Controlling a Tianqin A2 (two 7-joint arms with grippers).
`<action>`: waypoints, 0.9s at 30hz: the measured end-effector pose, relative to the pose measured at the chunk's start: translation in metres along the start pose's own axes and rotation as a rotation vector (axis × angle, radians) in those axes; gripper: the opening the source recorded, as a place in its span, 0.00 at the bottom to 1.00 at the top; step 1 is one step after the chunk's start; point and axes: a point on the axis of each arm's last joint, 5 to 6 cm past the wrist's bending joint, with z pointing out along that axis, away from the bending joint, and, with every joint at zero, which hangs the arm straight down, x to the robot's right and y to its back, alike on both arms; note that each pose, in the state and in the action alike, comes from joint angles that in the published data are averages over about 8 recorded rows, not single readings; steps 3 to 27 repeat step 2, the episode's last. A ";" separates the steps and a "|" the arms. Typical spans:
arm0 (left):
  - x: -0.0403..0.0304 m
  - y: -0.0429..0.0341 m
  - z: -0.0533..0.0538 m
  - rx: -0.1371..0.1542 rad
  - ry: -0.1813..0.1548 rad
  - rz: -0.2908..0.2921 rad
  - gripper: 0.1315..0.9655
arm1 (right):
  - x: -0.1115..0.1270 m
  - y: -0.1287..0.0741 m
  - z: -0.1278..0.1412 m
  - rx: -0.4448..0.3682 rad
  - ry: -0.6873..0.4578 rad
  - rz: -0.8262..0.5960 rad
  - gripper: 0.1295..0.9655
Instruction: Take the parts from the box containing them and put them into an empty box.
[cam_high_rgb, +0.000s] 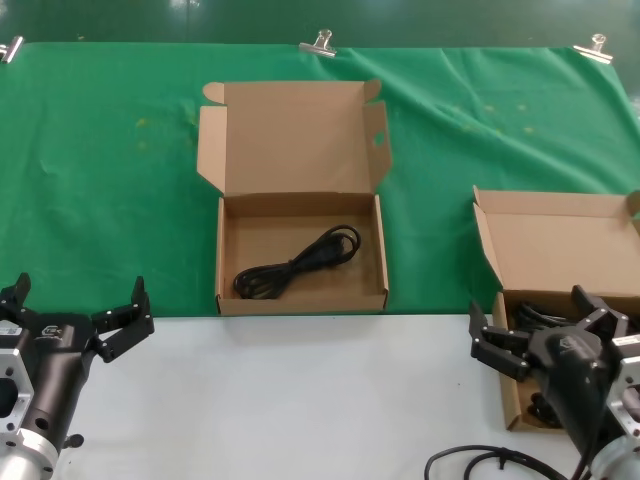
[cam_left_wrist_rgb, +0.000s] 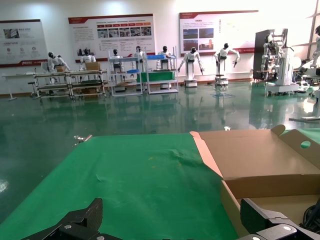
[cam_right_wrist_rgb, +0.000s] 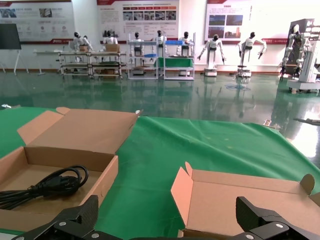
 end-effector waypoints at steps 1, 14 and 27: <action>0.0000 0.0000 0.000 0.000 0.000 0.000 1.00 | 0.000 0.000 0.000 0.000 0.000 0.000 1.00; 0.0000 0.0000 0.000 0.000 0.000 0.000 1.00 | 0.000 0.000 0.000 0.000 0.000 0.000 1.00; 0.0000 0.0000 0.000 0.000 0.000 0.000 1.00 | 0.000 0.000 0.000 0.000 0.000 0.000 1.00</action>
